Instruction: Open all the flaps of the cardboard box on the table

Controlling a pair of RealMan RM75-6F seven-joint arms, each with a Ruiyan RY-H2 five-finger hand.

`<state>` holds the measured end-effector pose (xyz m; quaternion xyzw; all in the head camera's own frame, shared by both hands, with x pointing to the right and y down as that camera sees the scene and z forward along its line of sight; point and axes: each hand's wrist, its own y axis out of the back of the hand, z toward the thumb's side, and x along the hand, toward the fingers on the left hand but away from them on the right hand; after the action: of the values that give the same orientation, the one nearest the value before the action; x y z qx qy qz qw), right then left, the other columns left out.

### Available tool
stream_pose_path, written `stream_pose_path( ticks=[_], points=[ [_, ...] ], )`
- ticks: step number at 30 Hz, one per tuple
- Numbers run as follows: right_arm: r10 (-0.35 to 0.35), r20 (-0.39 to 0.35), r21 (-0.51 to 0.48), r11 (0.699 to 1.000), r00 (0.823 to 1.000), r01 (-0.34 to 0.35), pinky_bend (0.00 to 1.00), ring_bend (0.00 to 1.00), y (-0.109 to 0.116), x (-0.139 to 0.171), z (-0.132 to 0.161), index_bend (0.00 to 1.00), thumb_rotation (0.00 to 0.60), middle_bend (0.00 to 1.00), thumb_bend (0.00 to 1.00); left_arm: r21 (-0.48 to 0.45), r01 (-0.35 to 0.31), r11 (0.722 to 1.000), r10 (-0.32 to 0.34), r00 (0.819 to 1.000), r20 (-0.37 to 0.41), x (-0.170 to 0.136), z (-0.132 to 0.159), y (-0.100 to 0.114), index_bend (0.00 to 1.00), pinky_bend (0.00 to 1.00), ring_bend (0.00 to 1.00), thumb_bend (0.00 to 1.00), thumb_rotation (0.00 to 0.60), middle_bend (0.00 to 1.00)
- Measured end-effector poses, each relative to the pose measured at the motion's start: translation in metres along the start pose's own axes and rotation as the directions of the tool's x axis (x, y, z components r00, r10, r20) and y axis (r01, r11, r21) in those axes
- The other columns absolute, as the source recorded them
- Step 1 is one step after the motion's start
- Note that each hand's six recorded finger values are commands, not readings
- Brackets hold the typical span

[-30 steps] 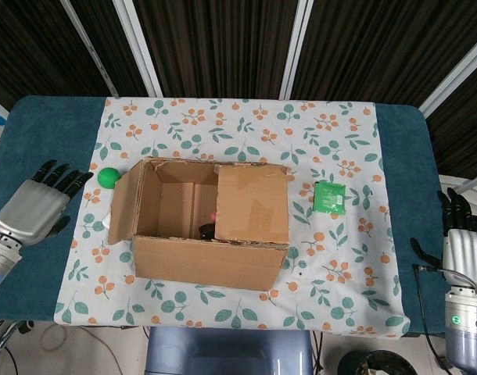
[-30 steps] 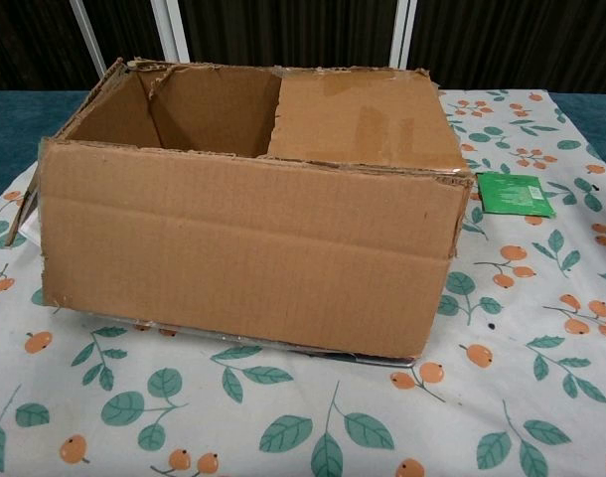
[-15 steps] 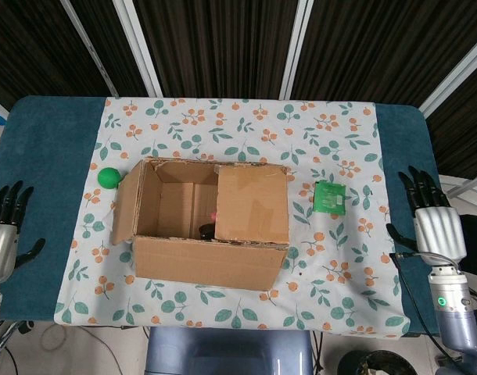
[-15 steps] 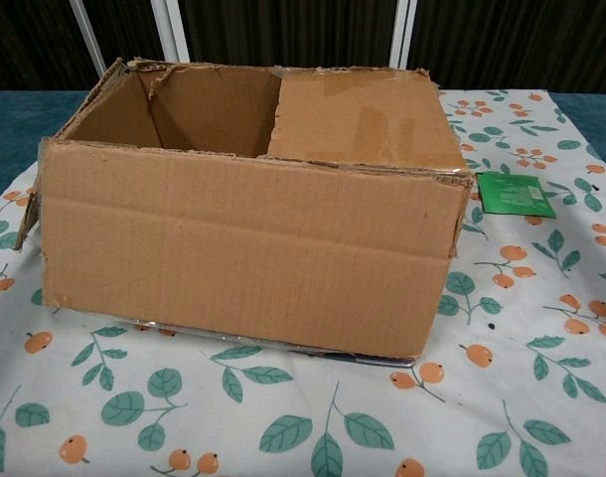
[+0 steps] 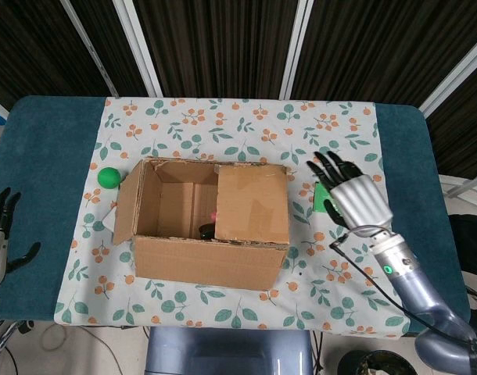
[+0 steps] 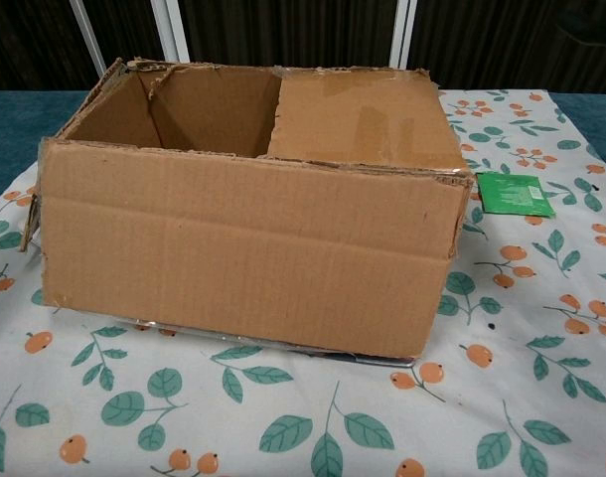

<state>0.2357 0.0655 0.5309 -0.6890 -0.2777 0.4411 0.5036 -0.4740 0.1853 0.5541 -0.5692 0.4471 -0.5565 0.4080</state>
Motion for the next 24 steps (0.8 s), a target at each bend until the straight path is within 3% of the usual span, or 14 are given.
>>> stream_pose_path(
  ticks=[4, 10, 16, 24],
  points=[
    [0.038, -0.167, 0.042, 0.999, 0.985, -0.031, 0.26, 0.13, 0.010, -0.036, 0.052, 0.16, 0.600, 0.14, 0.98, -0.032, 0.012, 0.999, -0.012, 1.000, -0.003, 0.000, -0.004, -0.002, 0.00, 0.00, 0.00, 0.19, 0.600, 0.00],
    [0.073, -0.348, 0.033, 0.997, 0.935, -0.066, 0.28, 0.21, 0.009, -0.080, 0.130, 0.32, 0.600, 0.24, 1.00, -0.062, 0.023, 0.998, -0.023, 1.000, -0.005, 0.001, -0.007, -0.003, 0.00, 0.00, 0.00, 0.19, 0.600, 0.00],
    [0.105, -0.417, 0.017, 0.994, 0.903, -0.108, 0.28, 0.22, -0.004, -0.117, 0.180, 0.35, 0.600, 0.26, 1.00, -0.079, 0.038, 0.996, -0.039, 0.999, -0.012, 0.002, -0.010, -0.005, 0.00, 0.00, 0.00, 0.19, 0.600, 0.00],
    [0.169, -0.457, 0.084, 0.986, 0.873, -0.146, 0.28, 0.25, -0.024, -0.144, 0.214, 0.42, 0.600, 0.32, 1.00, -0.090, 0.054, 0.994, -0.056, 0.998, -0.015, 0.003, -0.011, -0.007, 0.00, 0.00, 0.00, 0.19, 0.600, 0.00]
  ],
)
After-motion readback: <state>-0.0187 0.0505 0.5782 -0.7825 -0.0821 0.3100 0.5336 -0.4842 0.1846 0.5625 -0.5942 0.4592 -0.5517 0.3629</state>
